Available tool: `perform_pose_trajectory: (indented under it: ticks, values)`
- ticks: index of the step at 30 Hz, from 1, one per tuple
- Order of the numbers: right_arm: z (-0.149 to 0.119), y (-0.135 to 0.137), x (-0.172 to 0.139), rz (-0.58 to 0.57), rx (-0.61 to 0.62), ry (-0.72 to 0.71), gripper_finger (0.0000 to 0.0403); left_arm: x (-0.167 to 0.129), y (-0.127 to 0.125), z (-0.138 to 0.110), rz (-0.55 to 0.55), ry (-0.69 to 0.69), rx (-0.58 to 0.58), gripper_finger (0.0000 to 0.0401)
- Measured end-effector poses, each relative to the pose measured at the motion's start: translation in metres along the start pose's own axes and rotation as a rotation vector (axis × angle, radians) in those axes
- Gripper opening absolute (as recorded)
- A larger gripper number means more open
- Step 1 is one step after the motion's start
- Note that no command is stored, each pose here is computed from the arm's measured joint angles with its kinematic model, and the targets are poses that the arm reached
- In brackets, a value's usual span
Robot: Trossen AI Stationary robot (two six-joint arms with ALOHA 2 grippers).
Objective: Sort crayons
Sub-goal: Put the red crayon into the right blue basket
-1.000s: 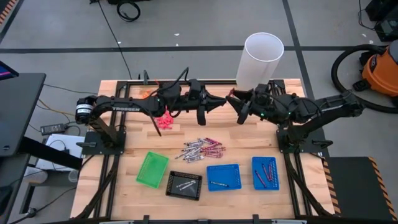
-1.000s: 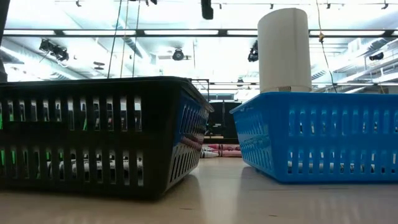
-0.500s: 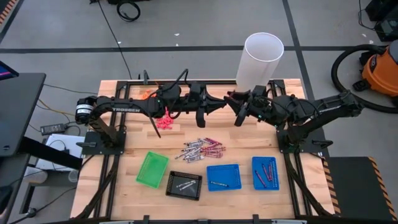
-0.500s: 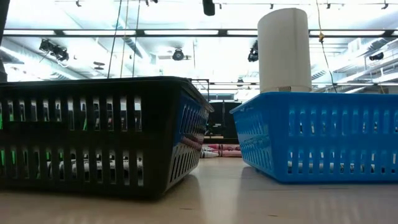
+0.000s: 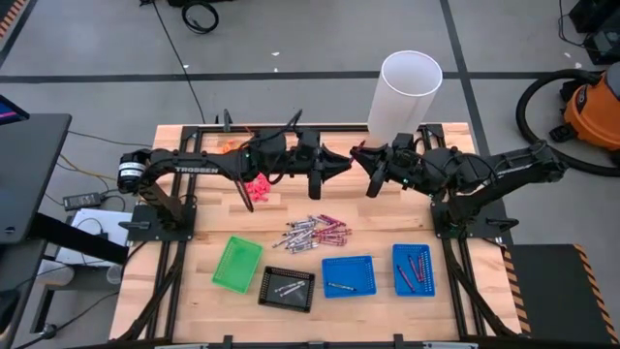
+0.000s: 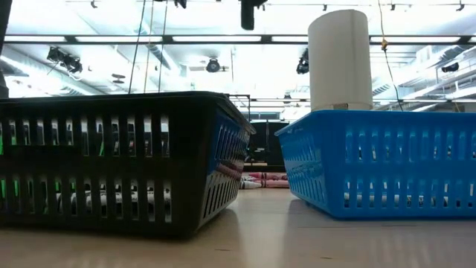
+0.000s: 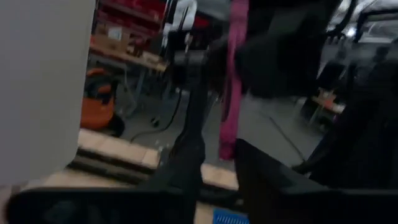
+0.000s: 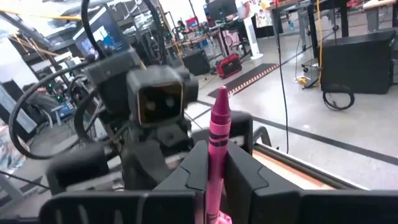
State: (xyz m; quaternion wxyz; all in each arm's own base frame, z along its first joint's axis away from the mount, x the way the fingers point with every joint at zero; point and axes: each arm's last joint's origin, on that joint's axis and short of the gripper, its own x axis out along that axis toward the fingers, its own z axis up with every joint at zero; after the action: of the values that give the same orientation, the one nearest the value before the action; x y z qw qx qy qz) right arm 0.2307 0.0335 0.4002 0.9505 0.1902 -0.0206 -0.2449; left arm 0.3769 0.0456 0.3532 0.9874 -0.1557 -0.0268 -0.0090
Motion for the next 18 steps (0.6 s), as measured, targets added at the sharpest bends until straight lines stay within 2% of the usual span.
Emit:
perform_pose_trajectory:
  ticks: [3,7,13,18]
  values:
    - [-0.006,-0.004,-0.002,-0.004,0.031,0.071,0.0035,0.000,0.002,-0.006,0.021,0.063,-0.008,0.0156]
    - [-0.019,-0.012,-0.008,-0.012,0.136,0.250,0.0038,-0.005,0.008,-0.024,0.082,0.256,-0.026,0.0193]
    - [-0.050,-0.020,-0.019,-0.049,0.246,0.604,0.0040,-0.016,0.014,-0.048,0.167,0.528,-0.059,0.0202]
    - [-0.077,-0.021,-0.033,-0.045,0.301,0.883,0.0041,-0.021,0.017,-0.055,0.216,0.608,-0.078,0.0203]
